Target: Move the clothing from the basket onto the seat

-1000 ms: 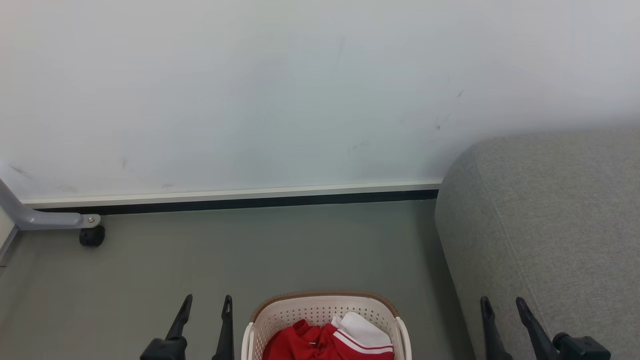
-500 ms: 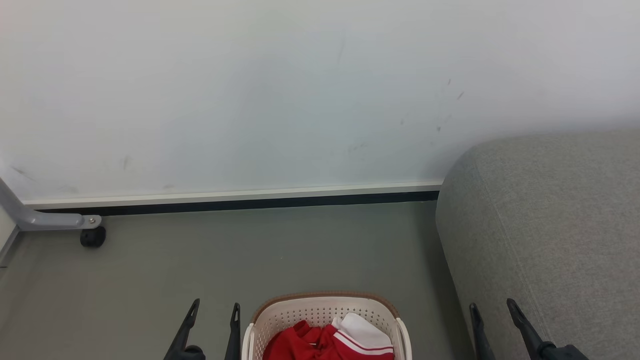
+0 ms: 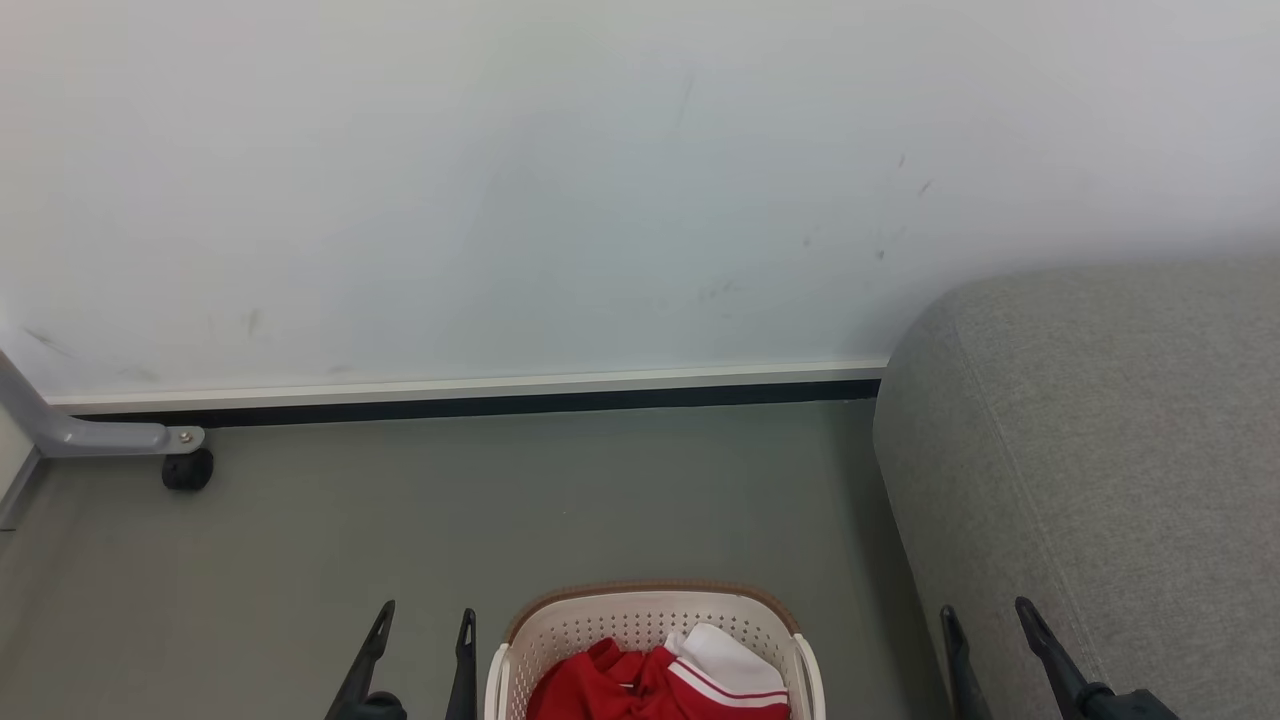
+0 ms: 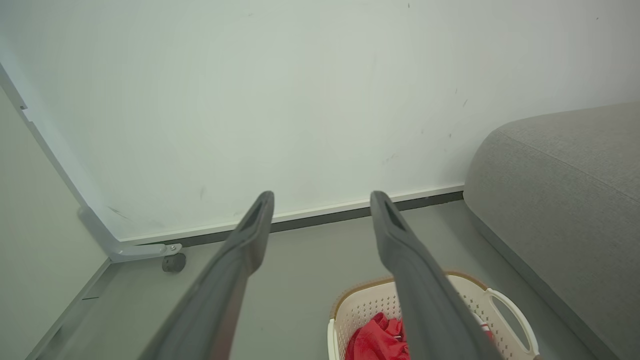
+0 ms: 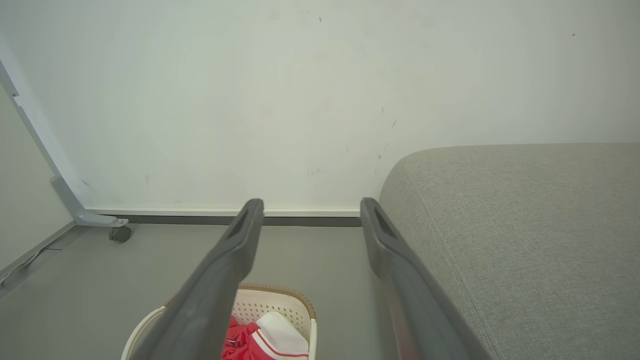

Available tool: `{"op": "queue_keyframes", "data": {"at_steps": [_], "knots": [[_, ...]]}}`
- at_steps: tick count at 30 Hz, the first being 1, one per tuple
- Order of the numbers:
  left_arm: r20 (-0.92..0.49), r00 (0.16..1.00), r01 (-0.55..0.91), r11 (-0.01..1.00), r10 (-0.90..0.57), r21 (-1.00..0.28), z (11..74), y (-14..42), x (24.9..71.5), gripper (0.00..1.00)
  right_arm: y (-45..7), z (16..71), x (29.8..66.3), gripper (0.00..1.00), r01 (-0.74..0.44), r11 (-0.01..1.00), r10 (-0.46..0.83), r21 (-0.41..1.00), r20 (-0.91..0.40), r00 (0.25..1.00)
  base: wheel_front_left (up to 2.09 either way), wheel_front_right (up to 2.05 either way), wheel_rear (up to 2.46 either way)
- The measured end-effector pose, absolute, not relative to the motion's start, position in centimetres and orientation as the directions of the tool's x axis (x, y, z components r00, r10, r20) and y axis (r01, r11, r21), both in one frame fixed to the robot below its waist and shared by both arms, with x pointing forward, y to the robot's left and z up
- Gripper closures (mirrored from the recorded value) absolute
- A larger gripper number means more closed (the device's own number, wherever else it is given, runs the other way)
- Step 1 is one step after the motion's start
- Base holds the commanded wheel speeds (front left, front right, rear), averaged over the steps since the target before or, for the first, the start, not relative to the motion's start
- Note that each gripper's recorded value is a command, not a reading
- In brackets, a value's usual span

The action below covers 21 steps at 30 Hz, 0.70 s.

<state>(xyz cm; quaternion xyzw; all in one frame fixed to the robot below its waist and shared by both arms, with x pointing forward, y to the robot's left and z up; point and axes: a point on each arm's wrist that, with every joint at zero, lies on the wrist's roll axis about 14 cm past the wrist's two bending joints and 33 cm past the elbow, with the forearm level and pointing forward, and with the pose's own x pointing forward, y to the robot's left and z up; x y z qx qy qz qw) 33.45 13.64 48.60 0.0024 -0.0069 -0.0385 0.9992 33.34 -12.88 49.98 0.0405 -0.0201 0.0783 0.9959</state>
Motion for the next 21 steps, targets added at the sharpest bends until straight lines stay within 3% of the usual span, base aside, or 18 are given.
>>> {"op": "queue_keyframes", "data": {"at_steps": [13, 21], "knots": [[-0.005, 0.997, 0.072, 0.997, -0.072, 0.001, 48.1, 13.8, 33.9, 0.0, -13.3, 49.6, 33.7, 0.0, -0.145, 0.986, 0.142, 0.084, 0.033, 0.989, 0.0, 0.0, 0.0], [-0.05, 0.989, 0.142, 0.99, -0.141, 0.011, 46.7, 12.3, 34.6, 0.0, -13.8, 49.1, 34.5, 0.0, -0.126, 0.988, 0.125, 0.087, 0.017, 0.992, 0.0, 0.0, 0.0]]}}
